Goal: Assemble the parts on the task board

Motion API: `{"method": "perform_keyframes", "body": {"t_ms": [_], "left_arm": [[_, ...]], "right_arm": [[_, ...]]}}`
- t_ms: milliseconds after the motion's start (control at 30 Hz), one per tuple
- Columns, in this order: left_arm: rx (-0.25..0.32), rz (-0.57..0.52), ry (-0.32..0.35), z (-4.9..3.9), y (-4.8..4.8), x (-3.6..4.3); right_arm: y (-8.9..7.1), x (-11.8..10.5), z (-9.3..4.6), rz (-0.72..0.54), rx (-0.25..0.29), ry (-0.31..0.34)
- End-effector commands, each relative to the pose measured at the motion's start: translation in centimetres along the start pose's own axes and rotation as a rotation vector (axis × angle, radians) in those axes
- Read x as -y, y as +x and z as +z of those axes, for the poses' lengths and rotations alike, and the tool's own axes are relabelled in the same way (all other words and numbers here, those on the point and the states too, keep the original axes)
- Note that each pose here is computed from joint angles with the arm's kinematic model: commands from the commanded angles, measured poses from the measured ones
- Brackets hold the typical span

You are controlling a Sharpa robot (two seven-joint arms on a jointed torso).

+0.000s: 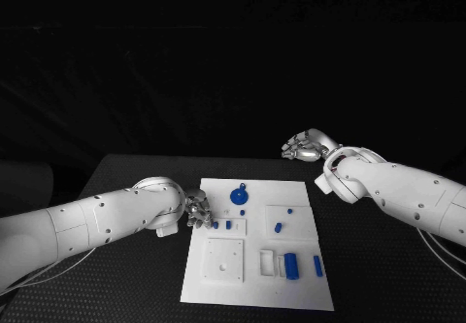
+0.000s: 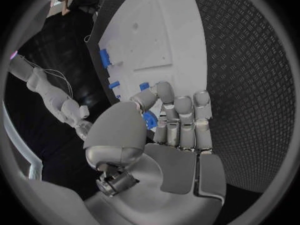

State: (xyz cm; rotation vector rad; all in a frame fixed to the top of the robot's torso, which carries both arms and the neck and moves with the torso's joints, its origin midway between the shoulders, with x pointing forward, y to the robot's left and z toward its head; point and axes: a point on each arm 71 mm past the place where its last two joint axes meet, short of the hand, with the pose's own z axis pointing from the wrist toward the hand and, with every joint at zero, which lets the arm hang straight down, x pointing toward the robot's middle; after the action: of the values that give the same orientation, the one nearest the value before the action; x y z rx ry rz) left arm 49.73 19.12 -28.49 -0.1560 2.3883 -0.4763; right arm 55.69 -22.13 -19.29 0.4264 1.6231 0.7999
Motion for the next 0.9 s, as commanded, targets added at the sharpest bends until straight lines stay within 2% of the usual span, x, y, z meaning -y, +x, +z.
{"method": "perform_keyframes", "body": {"t_ms": [33, 167, 900], "left_arm": [[0.011, -0.014, 0.021, 0.04, 0.02, 0.38], [0.021, -0.017, 0.026, 0.06, -0.05, 0.51], [0.062, -0.046, 0.019, 0.07, -0.53, 0.19]], "right_arm": [[0.11, -0.07, 0.0, -0.001, -0.01, -0.006], [0.08, -0.04, -0.01, -0.001, -0.009, -0.005], [0.12, -0.04, 0.01, -0.001, -0.009, -0.005]]}}
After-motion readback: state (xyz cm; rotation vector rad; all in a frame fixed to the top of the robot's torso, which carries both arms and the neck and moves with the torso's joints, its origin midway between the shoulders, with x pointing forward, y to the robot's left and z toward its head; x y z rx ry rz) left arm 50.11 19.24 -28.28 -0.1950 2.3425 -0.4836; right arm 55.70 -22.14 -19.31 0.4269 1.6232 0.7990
